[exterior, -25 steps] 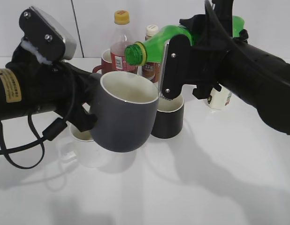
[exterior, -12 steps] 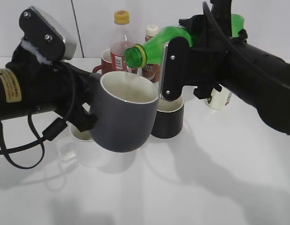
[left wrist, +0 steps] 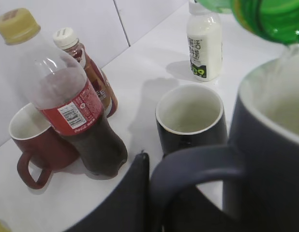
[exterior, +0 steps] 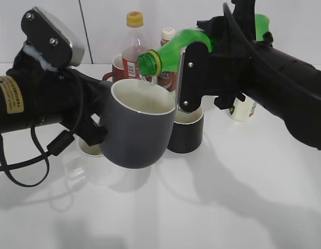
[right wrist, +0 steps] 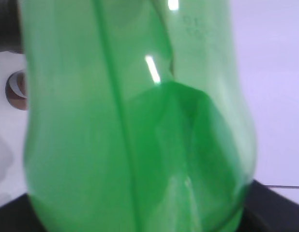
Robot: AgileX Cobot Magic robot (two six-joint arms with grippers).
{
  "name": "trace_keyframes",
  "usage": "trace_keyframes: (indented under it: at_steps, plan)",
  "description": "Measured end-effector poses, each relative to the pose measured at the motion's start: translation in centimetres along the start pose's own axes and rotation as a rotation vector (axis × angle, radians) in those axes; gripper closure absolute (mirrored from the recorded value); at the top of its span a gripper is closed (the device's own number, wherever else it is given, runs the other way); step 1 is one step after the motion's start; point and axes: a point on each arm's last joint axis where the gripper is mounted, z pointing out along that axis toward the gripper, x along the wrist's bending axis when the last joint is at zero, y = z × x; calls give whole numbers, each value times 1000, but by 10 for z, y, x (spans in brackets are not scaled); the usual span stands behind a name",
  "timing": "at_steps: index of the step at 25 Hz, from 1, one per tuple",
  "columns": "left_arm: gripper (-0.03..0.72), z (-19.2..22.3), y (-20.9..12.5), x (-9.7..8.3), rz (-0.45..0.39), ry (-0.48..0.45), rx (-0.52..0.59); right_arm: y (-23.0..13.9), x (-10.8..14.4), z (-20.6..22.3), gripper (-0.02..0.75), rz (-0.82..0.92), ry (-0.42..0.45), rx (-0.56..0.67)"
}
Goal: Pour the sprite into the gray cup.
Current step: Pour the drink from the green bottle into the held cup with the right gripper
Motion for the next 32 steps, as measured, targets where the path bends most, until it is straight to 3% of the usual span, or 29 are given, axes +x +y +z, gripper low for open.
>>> trace_keyframes:
  at_steps: [13, 17, 21, 25, 28, 32]
  plan:
    - [643, 0, 0, 0, 0, 0, -3, 0, 0, 0, 323, 5, 0, -1]
    - [643, 0, 2, 4, -9, 12, -37, 0, 0, 0, 323, 100, 2, 4]
    - [643, -1, 3, 17, -57, 59, -84, 2, 2, -4, 323, 322, 86, -14]
    - [643, -5, 0, 41, -118, 149, -108, -5, -7, -13, 323, 789, 157, 5]
    - [643, -14, -13, 69, -195, 264, -138, -35, -20, -11, 323, 1141, 109, 85]
    - [643, -37, -55, 108, -313, 470, -156, -87, -17, -10, 323, 1391, 9, 160]
